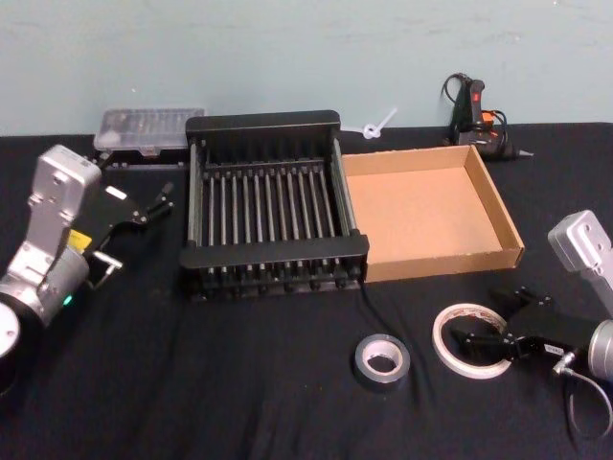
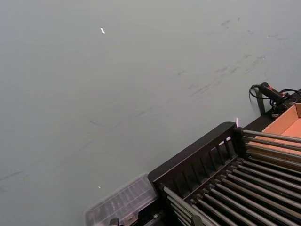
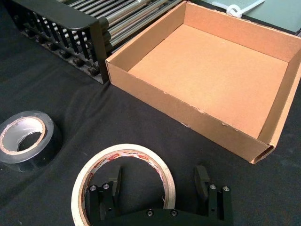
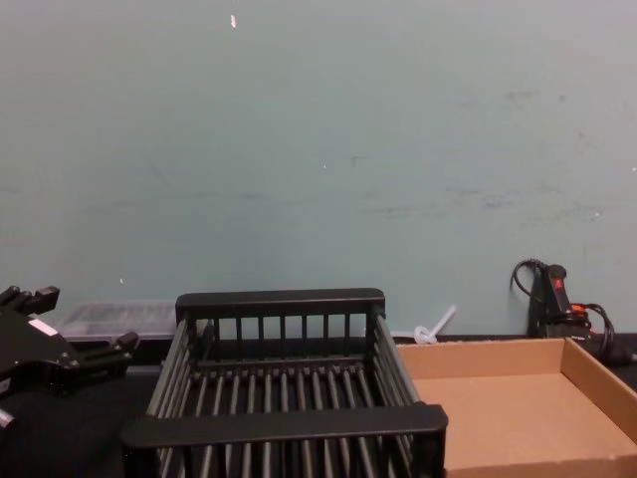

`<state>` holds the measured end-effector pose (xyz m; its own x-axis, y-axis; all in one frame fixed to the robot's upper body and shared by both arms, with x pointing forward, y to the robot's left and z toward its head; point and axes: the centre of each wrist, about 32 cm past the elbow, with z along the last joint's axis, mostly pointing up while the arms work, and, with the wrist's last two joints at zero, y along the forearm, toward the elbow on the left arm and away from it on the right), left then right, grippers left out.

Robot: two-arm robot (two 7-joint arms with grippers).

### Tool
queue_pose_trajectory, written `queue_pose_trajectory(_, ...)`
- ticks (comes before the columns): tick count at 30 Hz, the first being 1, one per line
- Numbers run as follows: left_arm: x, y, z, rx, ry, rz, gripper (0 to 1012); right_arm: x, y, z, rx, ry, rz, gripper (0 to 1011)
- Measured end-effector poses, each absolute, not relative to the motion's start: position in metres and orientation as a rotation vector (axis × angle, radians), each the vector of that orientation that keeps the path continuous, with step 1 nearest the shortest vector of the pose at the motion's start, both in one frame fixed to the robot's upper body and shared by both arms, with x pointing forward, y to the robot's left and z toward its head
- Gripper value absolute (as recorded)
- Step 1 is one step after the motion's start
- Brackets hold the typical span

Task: Pick up the white tape and place it into the black box , Pick up the silver tape and place it into the brown box.

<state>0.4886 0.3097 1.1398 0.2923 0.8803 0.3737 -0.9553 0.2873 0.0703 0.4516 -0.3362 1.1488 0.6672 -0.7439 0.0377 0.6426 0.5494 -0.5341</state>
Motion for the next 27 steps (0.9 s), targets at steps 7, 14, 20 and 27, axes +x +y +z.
queue_pose_trajectory(7,0.4886,0.3097,1.1398,0.305,-0.285,1.248,1001,0.4516,-0.336,1.1488,-0.545,0.202,-0.827,1002)
queue_pose_trajectory(14,0.4886,0.3097,1.1398,0.304,-0.285,1.248,1001,0.4516,-0.3361,1.1489,-0.545,0.202,-0.827,1002)
queue_pose_trajectory(20,0.4886,0.3097,1.1398,0.304,-0.285,1.248,1002,0.4517,-0.3361,1.1489,-0.544,0.202,-0.827,1002)
queue_pose_trajectory(27,0.4886,0.3097,1.1398,0.305,-0.285,1.248,1001,0.4517,-0.3361,1.1489,-0.544,0.202,-0.827,985)
